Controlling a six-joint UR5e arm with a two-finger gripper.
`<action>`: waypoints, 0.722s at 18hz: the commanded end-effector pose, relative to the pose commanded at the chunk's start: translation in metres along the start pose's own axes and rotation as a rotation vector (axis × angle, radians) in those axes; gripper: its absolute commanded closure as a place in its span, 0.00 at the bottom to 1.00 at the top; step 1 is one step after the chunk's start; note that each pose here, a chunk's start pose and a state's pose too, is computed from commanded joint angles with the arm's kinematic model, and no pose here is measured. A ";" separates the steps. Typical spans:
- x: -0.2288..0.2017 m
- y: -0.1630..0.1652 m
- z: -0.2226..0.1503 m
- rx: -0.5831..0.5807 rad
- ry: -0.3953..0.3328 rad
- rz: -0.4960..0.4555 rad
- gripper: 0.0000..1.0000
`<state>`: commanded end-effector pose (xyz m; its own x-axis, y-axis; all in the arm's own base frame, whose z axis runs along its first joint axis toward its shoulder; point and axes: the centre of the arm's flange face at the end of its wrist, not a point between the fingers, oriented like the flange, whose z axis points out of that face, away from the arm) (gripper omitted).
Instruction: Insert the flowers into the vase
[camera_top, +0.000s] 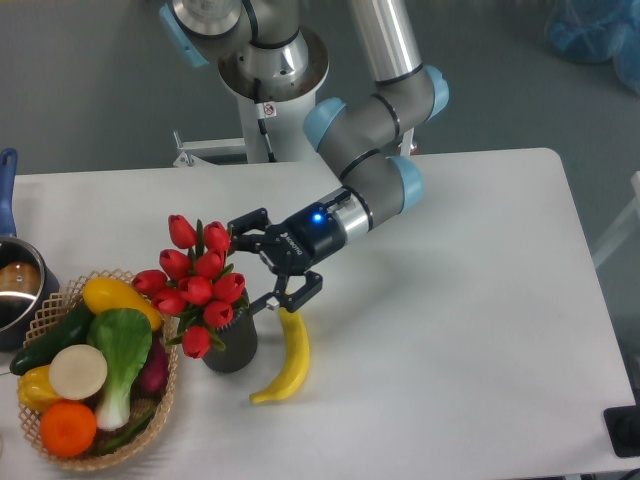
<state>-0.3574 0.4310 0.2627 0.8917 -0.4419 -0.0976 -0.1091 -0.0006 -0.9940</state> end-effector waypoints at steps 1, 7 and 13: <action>-0.007 -0.007 -0.015 -0.015 -0.026 0.015 0.00; -0.038 -0.024 -0.102 -0.252 -0.151 0.072 0.00; -0.055 -0.076 -0.169 -0.634 -0.262 0.079 0.00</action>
<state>-0.4723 0.3035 0.3516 0.9385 -0.2310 -0.2567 -0.3430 -0.5368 -0.7708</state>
